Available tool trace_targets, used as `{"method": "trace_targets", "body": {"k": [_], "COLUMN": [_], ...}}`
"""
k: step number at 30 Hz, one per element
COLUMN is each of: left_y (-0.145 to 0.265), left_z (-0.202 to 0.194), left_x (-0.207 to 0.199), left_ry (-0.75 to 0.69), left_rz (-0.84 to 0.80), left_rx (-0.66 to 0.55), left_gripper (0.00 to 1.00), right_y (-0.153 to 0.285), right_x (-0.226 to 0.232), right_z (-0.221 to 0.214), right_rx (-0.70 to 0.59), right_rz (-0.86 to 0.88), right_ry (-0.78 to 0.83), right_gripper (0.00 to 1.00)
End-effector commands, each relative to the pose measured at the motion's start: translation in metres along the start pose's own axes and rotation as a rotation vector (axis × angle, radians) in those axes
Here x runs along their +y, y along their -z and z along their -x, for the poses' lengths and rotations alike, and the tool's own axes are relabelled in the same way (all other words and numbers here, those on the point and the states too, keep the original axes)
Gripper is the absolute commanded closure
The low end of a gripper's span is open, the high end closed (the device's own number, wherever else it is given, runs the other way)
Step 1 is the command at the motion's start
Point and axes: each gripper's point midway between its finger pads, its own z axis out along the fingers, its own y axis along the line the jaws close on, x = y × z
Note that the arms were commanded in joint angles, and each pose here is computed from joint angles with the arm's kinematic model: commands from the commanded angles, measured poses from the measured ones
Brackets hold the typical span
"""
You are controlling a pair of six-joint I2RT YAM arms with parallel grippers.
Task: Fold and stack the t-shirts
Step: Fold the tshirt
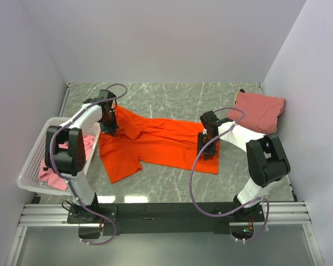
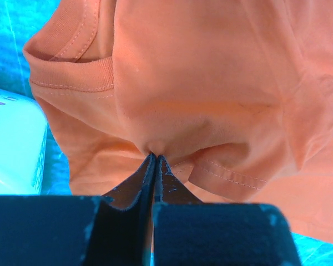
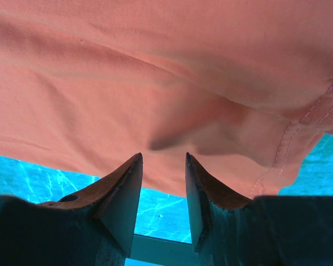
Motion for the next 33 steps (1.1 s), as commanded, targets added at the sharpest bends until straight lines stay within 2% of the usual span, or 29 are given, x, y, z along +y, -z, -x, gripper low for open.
{"method": "trace_targets", "body": {"k": [1,13,17,24,33], "left_y": [0.012,0.012,0.010,0.013,0.024], "left_z": [0.007,-0.008,-0.014,-0.022,-0.008], "left_x": [-0.002,0.000,0.002,0.013,0.004], "left_ry": [-0.026,-0.044,-0.046,-0.056,-0.020], "left_rz": [-0.024,-0.043,-0.038,-0.001,-0.038], "left_rx": [-0.013,0.011,0.023,0.019,-0.042], "left_gripper": [0.94,0.89,0.82,0.87,0.86], "right_y": [0.009,0.007,0.008,0.007,0.008], "right_x": [0.005,0.004,0.005,0.005,0.007], "right_z": [-0.002,-0.008,-0.007,-0.010,-0.005], "right_rx": [-0.028,-0.021,-0.024,-0.020,-0.040], "right_rz": [0.022,0.023,0.026,0.026,0.021], "right_ry": [0.027,0.028,0.030,0.034,0.031], "right_gripper": [0.56,0.56,0.56,0.56,0.56]}}
